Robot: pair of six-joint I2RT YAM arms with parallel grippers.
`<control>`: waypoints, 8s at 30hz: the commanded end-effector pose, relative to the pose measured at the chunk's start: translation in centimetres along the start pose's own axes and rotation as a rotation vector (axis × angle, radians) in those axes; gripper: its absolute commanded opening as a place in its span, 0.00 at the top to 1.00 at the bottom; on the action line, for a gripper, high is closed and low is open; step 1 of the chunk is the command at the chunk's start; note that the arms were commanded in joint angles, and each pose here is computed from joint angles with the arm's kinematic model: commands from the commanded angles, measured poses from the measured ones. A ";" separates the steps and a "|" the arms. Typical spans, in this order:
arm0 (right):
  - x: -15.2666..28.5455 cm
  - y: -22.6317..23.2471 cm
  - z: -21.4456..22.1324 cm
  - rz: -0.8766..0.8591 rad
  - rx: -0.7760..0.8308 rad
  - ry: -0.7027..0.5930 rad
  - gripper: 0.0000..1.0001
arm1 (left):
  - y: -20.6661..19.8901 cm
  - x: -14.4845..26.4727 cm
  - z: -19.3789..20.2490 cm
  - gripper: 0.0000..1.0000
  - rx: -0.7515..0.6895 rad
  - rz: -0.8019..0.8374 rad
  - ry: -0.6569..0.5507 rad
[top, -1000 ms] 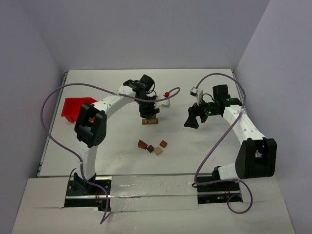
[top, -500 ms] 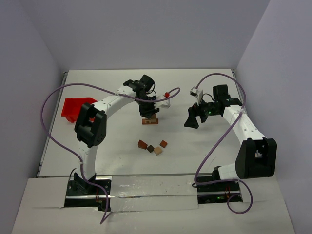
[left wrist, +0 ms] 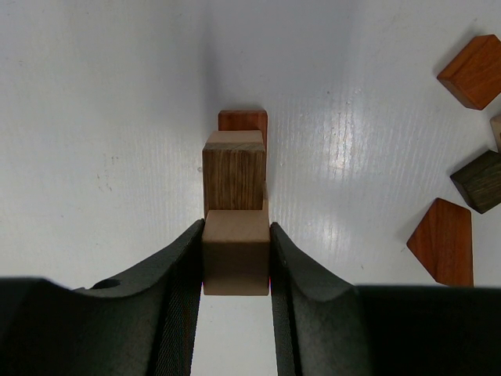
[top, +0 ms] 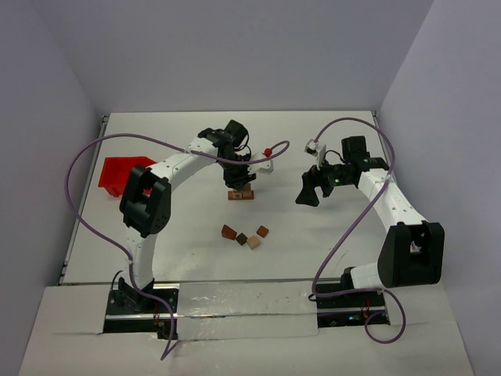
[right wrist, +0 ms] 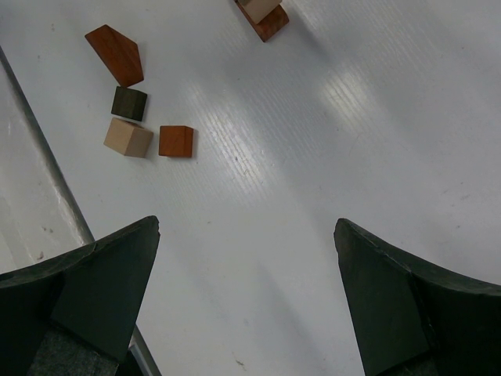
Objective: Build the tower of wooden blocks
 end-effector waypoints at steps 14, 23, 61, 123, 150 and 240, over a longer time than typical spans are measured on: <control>0.2 0.2 -1.4 -0.002 0.036 -0.013 0.00 | 1.2 1.5 -1.2 0.61 -0.032 -0.069 -0.026; 0.1 0.2 -1.3 -0.002 0.033 -0.009 0.00 | 1.4 1.6 -1.3 0.62 -0.028 -0.077 -0.031; -0.1 0.6 -1.2 -0.010 0.042 0.000 0.00 | 2.0 9.3 -4.2 0.01 -0.039 -0.188 -0.170; -16.3 11.3 11.4 -0.192 1.037 0.548 0.37 | -3.0 21.8 5.3 0.01 0.354 -0.295 -0.675; -11.2 5.6 -6.8 0.046 0.753 0.361 0.86 | -1.3 22.2 5.8 0.01 0.395 -0.336 -0.646; -18.9 3.7 -7.8 0.018 0.706 0.488 0.73 | -0.1 22.1 6.5 0.01 0.437 -0.362 -0.624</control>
Point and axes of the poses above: each gripper's point midway between its finger pads, its own x axis back along the fingers, its own y axis along the line the jaws close on, z = x × y, the point moved 1 cm from there along x, back along the fingers, and after that the axes turned 12 degrees about -x, right-handed, at the moved point
